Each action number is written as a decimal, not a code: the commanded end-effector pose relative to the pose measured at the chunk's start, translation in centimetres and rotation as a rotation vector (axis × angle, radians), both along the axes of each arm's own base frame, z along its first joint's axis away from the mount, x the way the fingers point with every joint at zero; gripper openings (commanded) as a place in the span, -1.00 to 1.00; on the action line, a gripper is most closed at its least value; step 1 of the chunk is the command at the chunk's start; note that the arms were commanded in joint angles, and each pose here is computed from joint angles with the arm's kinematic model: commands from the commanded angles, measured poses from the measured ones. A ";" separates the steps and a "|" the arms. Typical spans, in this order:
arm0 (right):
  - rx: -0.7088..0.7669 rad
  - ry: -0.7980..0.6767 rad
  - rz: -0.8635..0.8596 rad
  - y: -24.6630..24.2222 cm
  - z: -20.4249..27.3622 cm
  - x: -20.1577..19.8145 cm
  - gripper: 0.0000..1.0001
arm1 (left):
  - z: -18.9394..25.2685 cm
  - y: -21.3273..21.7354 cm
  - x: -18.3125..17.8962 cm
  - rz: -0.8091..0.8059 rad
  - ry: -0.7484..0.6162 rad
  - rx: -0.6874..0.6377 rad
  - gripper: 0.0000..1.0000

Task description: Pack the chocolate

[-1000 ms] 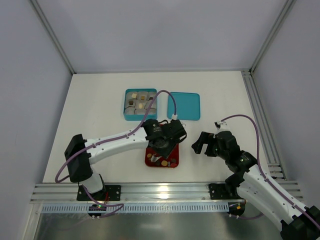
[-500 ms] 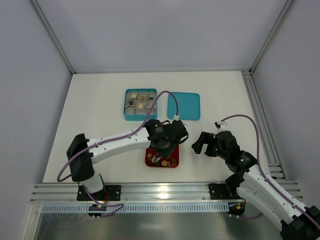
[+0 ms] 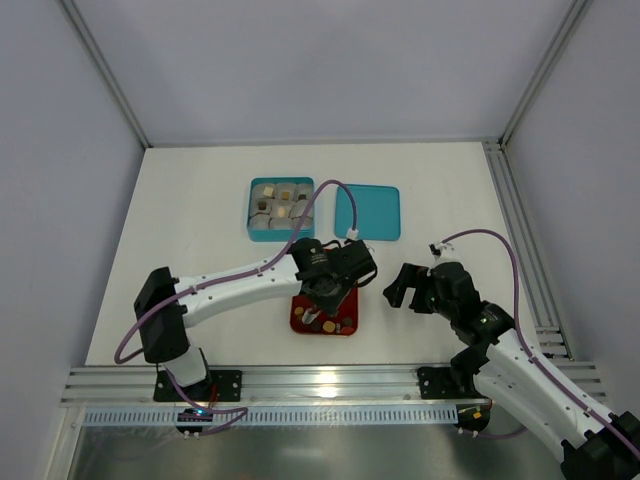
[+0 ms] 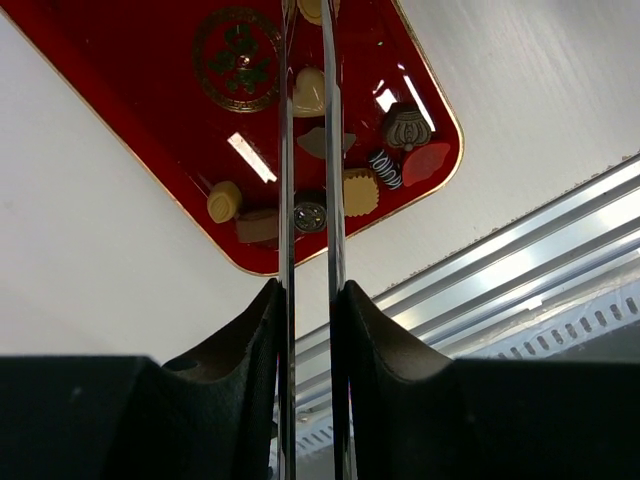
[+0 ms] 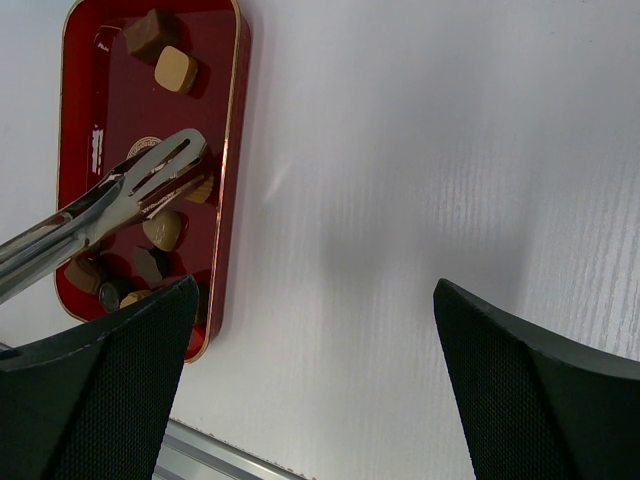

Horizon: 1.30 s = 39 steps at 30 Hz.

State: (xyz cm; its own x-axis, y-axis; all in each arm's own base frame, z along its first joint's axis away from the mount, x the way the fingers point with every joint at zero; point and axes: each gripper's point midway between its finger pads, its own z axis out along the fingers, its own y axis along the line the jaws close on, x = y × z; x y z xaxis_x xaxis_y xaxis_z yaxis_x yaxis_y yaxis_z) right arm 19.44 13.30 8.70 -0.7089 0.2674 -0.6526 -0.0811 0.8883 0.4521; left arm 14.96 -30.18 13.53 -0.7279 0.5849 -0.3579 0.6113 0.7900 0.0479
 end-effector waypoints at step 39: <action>0.023 -0.031 0.000 0.4 0.6 0.6 0.99 | 4.3 0.5 0.9 0.024 -0.043 -0.082 -0.20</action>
